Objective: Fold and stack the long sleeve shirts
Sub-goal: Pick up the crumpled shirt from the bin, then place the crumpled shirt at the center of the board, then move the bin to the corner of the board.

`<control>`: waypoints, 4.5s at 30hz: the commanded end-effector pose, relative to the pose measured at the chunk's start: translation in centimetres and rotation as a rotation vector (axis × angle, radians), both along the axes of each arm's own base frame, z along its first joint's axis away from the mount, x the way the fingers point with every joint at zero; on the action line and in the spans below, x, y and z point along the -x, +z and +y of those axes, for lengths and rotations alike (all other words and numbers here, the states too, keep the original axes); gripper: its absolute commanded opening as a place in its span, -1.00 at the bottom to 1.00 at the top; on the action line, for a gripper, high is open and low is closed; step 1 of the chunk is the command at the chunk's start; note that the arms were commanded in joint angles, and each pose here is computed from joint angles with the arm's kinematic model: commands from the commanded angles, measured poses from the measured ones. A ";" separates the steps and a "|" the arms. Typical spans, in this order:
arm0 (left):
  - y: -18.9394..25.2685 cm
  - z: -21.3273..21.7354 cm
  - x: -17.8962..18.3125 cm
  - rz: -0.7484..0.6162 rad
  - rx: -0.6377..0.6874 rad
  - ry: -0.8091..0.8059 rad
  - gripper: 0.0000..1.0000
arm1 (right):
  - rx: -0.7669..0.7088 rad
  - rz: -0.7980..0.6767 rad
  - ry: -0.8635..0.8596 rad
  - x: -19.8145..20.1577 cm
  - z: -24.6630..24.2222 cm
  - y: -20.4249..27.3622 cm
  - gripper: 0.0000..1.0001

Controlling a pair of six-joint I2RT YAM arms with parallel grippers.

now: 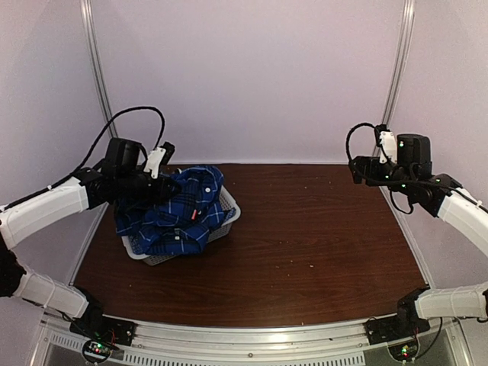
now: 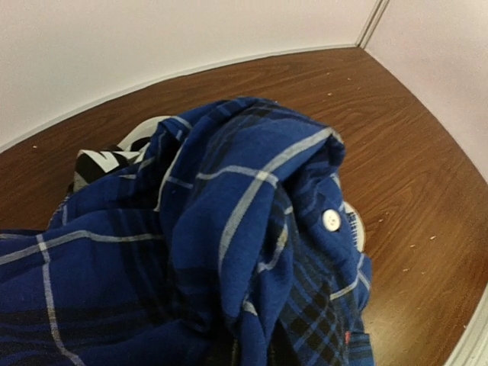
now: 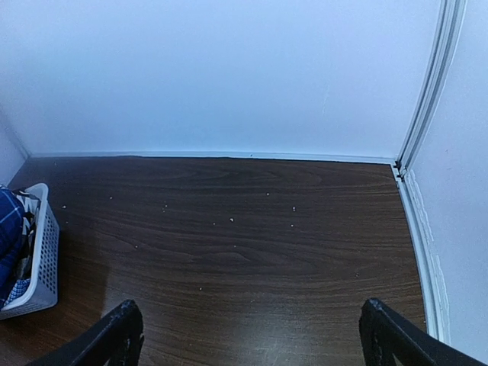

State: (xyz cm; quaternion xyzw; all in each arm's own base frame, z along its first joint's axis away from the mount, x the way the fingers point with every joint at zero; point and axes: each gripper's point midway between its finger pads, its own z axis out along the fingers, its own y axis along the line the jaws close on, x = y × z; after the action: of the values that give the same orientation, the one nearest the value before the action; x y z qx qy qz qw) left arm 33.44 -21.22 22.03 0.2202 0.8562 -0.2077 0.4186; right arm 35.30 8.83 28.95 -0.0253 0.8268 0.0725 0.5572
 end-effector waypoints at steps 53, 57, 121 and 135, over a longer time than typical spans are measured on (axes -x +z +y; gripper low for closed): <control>7.2 -30.1 0.5 -0.077 0.246 -0.593 0.62 | -0.013 -0.011 0.003 1.7 0.1 5.9 1.00; 7.9 -24.4 -0.8 -0.130 0.165 -0.408 0.82 | -0.073 0.052 0.196 1.7 4.2 3.0 1.00; -10.3 1.1 -0.9 0.148 -0.090 0.401 0.67 | 0.150 0.297 0.829 -0.8 30.0 -14.7 0.68; -10.8 1.3 -1.7 0.177 0.062 0.429 0.68 | 0.182 0.317 0.610 -6.5 30.6 -17.7 -0.44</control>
State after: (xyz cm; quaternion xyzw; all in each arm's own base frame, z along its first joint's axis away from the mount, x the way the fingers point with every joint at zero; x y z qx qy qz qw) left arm 33.55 -19.74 9.59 0.0564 0.9284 -0.0932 0.3553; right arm 38.43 41.23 8.92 -0.3757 0.8447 0.1933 0.3287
